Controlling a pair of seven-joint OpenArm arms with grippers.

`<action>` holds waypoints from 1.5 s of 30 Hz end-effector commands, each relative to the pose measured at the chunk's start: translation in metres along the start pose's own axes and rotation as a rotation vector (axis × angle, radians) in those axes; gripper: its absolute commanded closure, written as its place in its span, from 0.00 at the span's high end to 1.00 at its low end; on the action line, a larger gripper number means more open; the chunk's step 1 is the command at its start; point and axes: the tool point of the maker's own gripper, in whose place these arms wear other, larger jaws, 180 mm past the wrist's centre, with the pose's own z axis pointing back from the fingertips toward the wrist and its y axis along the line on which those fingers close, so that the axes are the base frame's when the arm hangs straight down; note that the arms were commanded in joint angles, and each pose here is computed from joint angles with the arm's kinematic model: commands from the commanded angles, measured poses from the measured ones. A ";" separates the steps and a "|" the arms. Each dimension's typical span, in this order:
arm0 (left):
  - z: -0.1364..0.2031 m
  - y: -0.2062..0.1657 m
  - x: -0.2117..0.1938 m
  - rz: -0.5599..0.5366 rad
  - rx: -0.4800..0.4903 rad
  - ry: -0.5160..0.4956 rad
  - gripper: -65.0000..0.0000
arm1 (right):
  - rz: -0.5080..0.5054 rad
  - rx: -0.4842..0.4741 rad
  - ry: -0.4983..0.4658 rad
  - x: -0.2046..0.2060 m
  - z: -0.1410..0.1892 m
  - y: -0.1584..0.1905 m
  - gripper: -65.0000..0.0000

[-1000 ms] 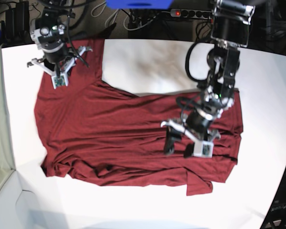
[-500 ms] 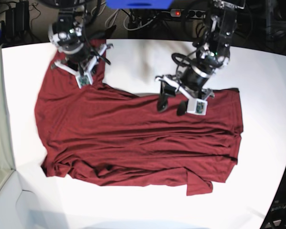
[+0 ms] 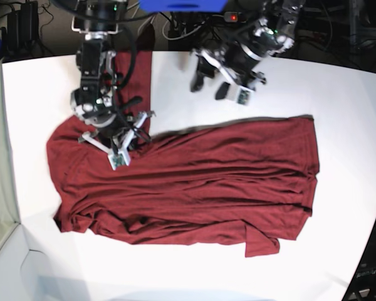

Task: Layout the t-shirt on the table in an organized manner, then fold the t-shirt properly
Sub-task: 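Grasp the shirt fabric with both grippers near the collar region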

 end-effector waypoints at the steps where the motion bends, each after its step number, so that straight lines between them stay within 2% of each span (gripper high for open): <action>1: 0.000 -0.016 0.008 -0.003 -0.047 -0.034 0.57 | 0.027 -0.015 0.090 -0.018 -0.004 -0.007 0.12; 4: -0.007 -0.049 0.002 -0.022 -0.128 -0.016 0.57 | 0.034 -0.012 0.115 -0.019 -0.014 -0.015 0.12; 6: -0.011 -0.051 0.009 -0.044 -0.147 -0.025 0.57 | 0.038 -0.010 0.123 -0.016 -0.019 -0.019 0.12; 12: -0.028 -0.045 0.023 -0.011 -0.169 -0.041 0.57 | 0.065 -0.018 0.124 -0.007 -0.025 -0.030 0.12; 18: -0.057 -0.072 0.039 -0.124 -0.271 -0.031 0.57 | 0.157 0.013 0.120 0.000 -0.028 -0.016 0.12; 22: -0.066 -0.096 0.044 -0.190 -0.347 -0.019 0.57 | 0.169 0.021 0.119 0.001 -0.028 -0.012 0.12; 25: -0.076 -0.103 0.034 -0.204 -0.382 0.026 0.57 | 0.169 0.021 0.117 0.002 -0.028 -0.012 0.12; 29: -0.089 -0.103 0.009 -0.235 -0.393 0.108 0.57 | 0.172 0.014 0.102 0.011 -0.029 -0.015 0.12; 34: -0.101 -0.121 -0.009 -0.288 -0.425 0.170 0.57 | 0.172 0.013 0.099 0.013 -0.029 -0.015 0.12; 42: -0.119 -0.082 -0.038 -0.322 -0.343 0.286 0.56 | 0.180 -0.003 0.063 0.027 -0.024 -0.019 0.12; 45: -0.117 -0.063 -0.046 -0.330 -0.311 0.314 0.43 | 0.184 -0.011 0.047 0.033 -0.022 -0.021 0.12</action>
